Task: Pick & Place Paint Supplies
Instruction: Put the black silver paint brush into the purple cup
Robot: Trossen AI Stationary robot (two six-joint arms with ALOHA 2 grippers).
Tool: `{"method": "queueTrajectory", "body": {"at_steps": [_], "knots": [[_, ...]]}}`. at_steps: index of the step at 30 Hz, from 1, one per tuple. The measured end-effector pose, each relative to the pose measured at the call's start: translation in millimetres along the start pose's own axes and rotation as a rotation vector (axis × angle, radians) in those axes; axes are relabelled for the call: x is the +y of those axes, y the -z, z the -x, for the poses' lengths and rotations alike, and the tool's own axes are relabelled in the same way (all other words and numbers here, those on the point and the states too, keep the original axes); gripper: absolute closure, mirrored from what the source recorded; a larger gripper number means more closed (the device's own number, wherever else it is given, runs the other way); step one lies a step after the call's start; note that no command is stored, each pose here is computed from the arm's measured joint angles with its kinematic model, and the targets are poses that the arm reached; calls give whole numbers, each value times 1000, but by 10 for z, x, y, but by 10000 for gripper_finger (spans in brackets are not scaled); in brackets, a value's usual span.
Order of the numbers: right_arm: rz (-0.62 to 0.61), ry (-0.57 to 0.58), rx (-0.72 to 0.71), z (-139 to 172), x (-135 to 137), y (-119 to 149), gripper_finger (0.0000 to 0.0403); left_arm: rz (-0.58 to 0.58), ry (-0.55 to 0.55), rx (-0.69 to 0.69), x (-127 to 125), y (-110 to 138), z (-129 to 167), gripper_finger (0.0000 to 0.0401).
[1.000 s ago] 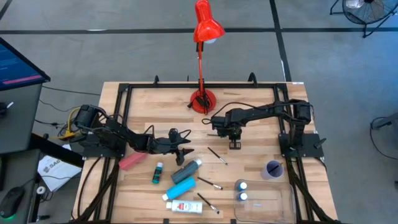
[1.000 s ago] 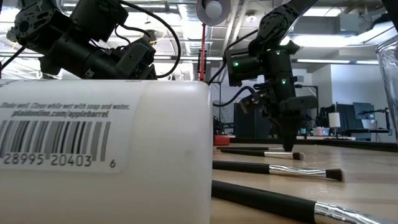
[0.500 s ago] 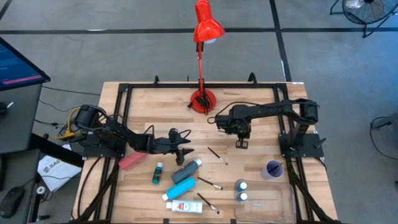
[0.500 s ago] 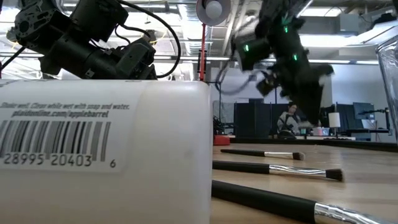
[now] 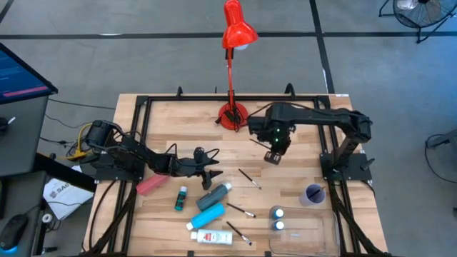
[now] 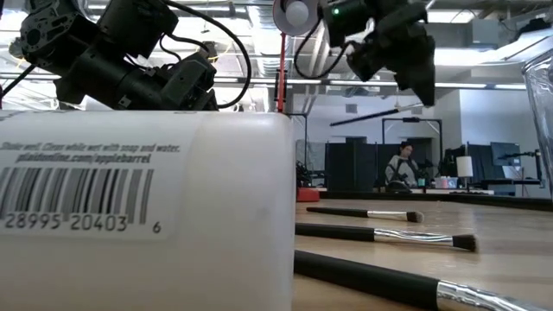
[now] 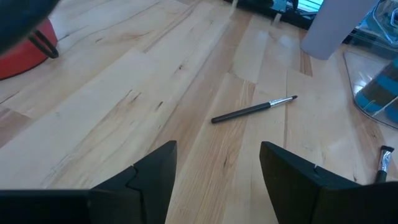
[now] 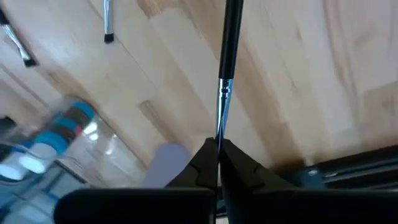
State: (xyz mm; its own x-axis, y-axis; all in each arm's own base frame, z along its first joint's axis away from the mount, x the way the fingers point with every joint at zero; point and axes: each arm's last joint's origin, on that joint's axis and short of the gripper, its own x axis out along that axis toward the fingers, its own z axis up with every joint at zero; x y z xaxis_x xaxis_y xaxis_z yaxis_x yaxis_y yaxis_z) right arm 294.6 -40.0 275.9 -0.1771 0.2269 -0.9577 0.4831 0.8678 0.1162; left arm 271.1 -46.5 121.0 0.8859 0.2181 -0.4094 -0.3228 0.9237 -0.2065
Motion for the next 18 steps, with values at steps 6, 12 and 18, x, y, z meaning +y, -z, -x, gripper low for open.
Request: {"method": "queueTrajectory", "body": {"at_steps": [6, 12, 18], "knots": [[-60, -142, 9, 99, 54, 126, 403, -1, 0, 0, 0, 0, 0, 193], [-86, -185, -27, 212, 137, 453, 403, -2, 0, 0, 0, 0, 0, 193], [-208, -229, -14, 165, 83, 971, 403, -1, 0, 0, 0, 0, 0, 193]]}}
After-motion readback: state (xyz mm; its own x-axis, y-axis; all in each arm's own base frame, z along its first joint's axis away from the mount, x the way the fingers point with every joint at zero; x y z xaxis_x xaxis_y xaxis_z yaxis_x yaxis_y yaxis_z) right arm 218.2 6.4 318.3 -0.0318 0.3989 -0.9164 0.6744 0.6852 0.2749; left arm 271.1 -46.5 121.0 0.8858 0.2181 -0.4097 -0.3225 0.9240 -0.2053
